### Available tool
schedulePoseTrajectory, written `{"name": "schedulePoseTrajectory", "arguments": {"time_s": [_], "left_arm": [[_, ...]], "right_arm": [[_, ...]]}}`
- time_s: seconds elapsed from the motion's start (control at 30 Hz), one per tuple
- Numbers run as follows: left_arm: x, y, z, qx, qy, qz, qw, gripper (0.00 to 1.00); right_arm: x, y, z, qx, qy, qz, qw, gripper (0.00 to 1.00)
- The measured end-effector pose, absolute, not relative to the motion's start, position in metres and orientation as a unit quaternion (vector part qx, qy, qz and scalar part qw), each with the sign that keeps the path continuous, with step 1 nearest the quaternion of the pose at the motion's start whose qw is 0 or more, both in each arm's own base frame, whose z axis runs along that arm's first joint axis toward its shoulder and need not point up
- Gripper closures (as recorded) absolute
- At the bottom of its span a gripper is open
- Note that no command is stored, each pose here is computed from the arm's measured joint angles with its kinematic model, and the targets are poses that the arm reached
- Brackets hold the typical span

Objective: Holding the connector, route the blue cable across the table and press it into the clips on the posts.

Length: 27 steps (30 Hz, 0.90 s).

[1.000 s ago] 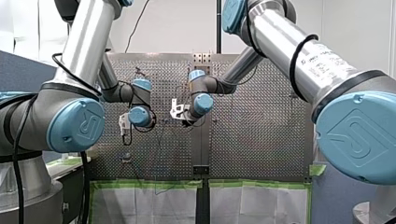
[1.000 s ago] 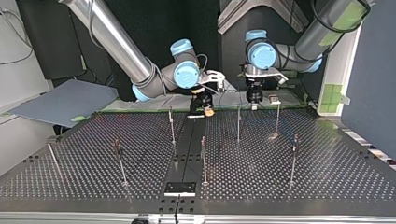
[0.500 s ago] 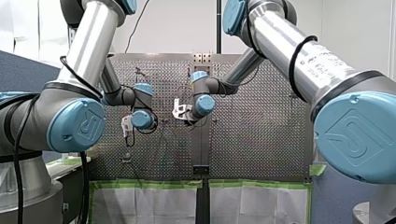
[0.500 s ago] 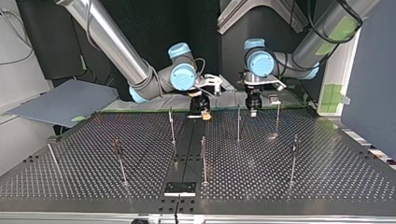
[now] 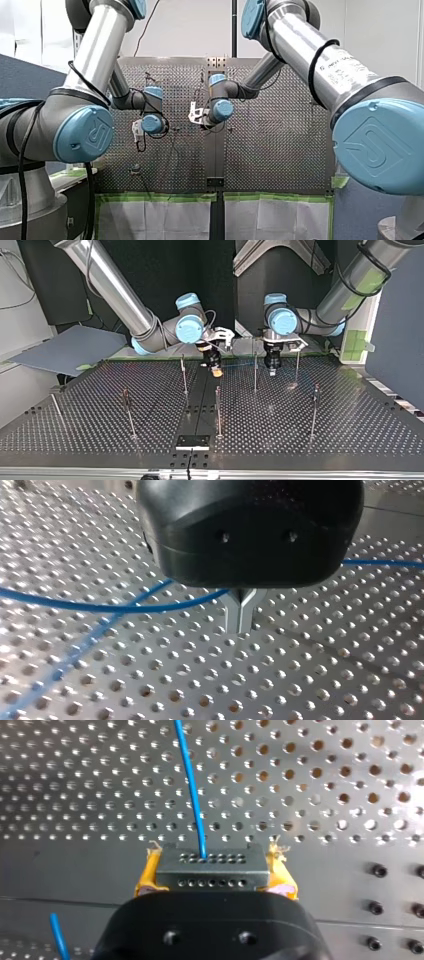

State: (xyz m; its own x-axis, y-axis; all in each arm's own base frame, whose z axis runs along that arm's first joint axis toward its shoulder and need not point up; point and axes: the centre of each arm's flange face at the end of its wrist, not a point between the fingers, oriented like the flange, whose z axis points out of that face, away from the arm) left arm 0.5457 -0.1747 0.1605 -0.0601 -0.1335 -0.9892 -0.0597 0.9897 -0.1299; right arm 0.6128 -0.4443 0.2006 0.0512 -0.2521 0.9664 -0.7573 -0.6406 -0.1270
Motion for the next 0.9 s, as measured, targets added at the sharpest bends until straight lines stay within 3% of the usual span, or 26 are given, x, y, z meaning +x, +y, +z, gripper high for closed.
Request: {"name": "schedulePoseTrajectory", "arguments": {"time_s": [0.33,0.4,0.43,0.5,0.53,0.6,0.83,0.87,0.9], "left_arm": [[0.576,-0.170,0.149,-0.068,0.734,-0.023,0.675,1.00],[0.578,-0.169,0.150,-0.068,0.735,-0.021,0.674,0.84],[0.579,-0.169,0.150,-0.067,0.736,-0.020,0.673,0.84],[0.579,-0.168,0.150,-0.066,0.737,-0.018,0.672,0.60],[0.579,-0.168,0.150,-0.066,0.739,-0.017,0.671,0.60],[0.578,-0.168,0.149,-0.065,0.741,-0.016,0.668,0.35],[0.574,-0.169,0.146,-0.064,0.752,-0.013,0.656,0.23],[0.573,-0.169,0.146,-0.064,0.753,-0.013,0.655,0.00],[0.573,-0.169,0.146,-0.063,0.753,-0.012,0.654,0.00]], "right_arm": [[0.603,-0.461,0.204,0.686,-0.371,0.586,0.221,1.00],[0.602,-0.463,0.204,0.685,-0.372,0.586,0.222,1.00],[0.601,-0.464,0.204,0.685,-0.372,0.586,0.222,1.00],[0.601,-0.465,0.204,0.685,-0.372,0.586,0.222,1.00],[0.600,-0.465,0.204,0.685,-0.372,0.586,0.222,1.00],[0.600,-0.466,0.204,0.685,-0.372,0.586,0.222,1.00],[0.599,-0.467,0.204,0.684,-0.373,0.586,0.223,1.00],[0.599,-0.467,0.204,0.684,-0.373,0.586,0.223,1.00],[0.599,-0.467,0.204,0.684,-0.373,0.586,0.222,1.00]]}}
